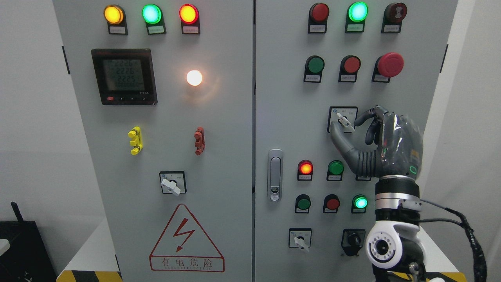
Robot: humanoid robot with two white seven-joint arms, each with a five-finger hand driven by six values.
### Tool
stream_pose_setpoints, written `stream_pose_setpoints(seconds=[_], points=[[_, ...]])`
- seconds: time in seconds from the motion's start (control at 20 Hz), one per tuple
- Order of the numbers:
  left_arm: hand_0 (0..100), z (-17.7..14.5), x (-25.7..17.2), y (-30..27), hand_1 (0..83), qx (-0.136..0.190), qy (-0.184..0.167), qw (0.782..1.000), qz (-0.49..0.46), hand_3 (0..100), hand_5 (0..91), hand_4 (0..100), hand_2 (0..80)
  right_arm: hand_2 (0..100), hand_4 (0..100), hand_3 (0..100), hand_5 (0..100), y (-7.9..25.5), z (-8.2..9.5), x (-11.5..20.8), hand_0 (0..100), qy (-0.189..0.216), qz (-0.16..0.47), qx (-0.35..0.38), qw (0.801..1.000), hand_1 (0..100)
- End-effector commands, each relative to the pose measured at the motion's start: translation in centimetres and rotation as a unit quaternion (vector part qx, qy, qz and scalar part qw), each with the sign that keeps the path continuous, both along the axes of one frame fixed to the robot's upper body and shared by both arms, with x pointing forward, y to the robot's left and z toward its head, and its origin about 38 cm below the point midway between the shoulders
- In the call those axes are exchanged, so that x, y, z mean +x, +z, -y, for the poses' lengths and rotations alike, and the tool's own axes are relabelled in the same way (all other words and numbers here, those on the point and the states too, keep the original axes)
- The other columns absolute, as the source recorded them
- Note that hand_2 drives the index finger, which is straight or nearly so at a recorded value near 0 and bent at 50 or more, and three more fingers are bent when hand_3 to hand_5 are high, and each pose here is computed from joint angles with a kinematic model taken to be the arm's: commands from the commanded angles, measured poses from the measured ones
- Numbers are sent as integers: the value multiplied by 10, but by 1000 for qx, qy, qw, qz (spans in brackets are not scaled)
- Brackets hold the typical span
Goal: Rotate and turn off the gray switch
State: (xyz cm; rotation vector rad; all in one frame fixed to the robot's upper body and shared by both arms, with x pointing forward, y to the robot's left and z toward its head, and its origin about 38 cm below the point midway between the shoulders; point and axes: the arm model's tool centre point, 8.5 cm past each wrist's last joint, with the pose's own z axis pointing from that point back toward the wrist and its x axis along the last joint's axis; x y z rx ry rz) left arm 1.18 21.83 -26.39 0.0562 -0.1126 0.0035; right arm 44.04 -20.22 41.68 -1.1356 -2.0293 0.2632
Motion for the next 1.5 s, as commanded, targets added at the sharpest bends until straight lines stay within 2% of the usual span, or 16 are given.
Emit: stream_pose_setpoints(seconds=[0.0, 1.45], points=[[120, 0, 14, 0, 389, -1, 13, 1000, 16, 0, 0, 0, 0, 614, 1000, 968, 1000, -1, -1, 1, 142, 1, -3, -1, 1000, 414], [120, 0, 14, 0, 389, -1, 13, 1000, 16, 0, 0, 0, 0, 652, 1000, 980, 1000, 4, -2, 5, 193, 2, -2, -2, 1000, 406]])
